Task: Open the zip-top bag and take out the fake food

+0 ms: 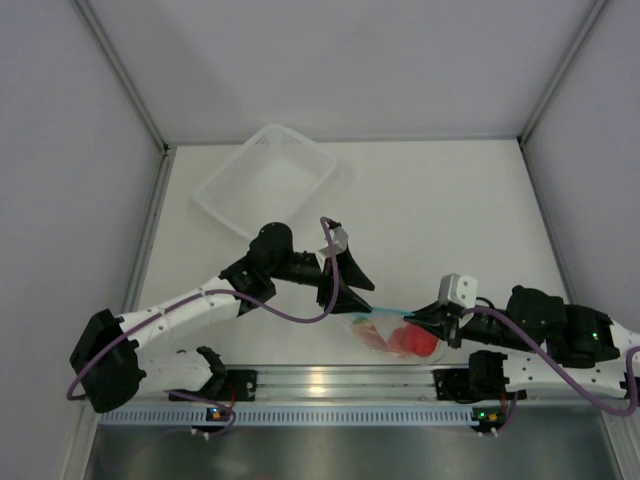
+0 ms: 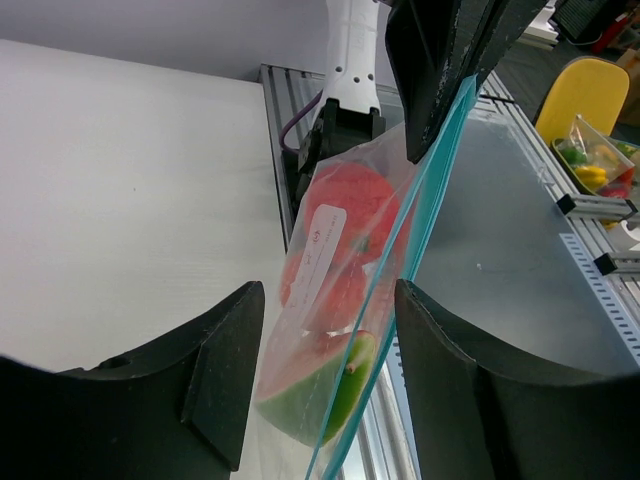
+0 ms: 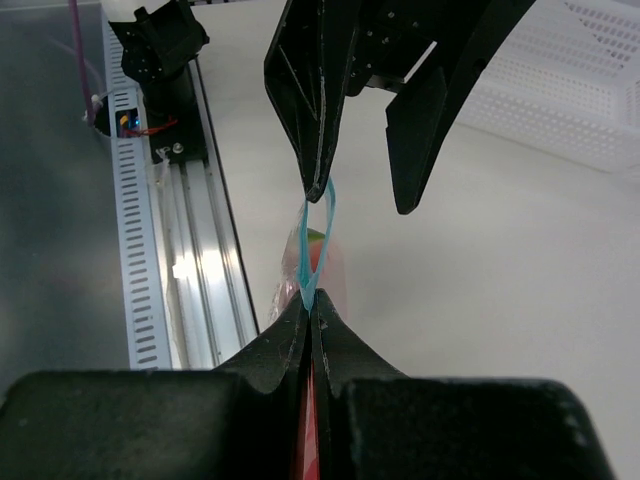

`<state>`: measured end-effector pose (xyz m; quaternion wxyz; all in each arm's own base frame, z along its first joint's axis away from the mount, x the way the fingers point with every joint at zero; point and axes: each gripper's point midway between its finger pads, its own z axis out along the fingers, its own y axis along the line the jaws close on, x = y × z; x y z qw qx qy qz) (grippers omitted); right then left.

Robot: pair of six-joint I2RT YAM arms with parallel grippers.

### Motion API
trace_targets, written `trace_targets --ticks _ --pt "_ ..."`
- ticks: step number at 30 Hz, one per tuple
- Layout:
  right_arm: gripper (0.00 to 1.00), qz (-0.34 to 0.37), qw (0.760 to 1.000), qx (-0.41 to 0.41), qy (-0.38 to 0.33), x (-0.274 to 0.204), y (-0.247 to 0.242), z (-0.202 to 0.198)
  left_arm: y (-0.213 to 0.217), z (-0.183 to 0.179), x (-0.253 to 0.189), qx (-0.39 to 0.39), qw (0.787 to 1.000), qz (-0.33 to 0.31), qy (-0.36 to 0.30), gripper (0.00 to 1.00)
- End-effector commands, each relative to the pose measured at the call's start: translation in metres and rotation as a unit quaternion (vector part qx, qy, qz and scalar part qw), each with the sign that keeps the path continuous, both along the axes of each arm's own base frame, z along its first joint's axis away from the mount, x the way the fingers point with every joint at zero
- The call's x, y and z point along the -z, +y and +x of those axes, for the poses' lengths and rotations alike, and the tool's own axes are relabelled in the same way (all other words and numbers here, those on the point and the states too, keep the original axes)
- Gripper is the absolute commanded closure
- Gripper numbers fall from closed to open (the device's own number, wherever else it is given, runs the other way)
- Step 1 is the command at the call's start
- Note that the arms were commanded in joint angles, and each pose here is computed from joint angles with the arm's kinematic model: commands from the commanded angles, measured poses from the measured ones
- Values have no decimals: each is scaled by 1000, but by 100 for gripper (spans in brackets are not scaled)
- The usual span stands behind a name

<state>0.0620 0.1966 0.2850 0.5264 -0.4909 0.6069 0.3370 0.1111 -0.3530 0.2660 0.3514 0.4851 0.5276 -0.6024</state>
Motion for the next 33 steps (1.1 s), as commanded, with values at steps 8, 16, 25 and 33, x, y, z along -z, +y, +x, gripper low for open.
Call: trace_targets --ticks 8,16,25,33 --pt "100 64 998 -5 -12 -40 4 -1 -3 -2 2 -4 1000 -9 -12 44" --pt "100 69 997 25 -11 -41 1 9 -3 -16 8 26 1000 -4 -7 41" --pt "100 65 997 42 -6 -36 3 14 -8 -21 26 33 999 14 3 37" --pt "100 60 998 17 -8 -30 6 7 -18 -14 27 -6 1000 15 -9 73"
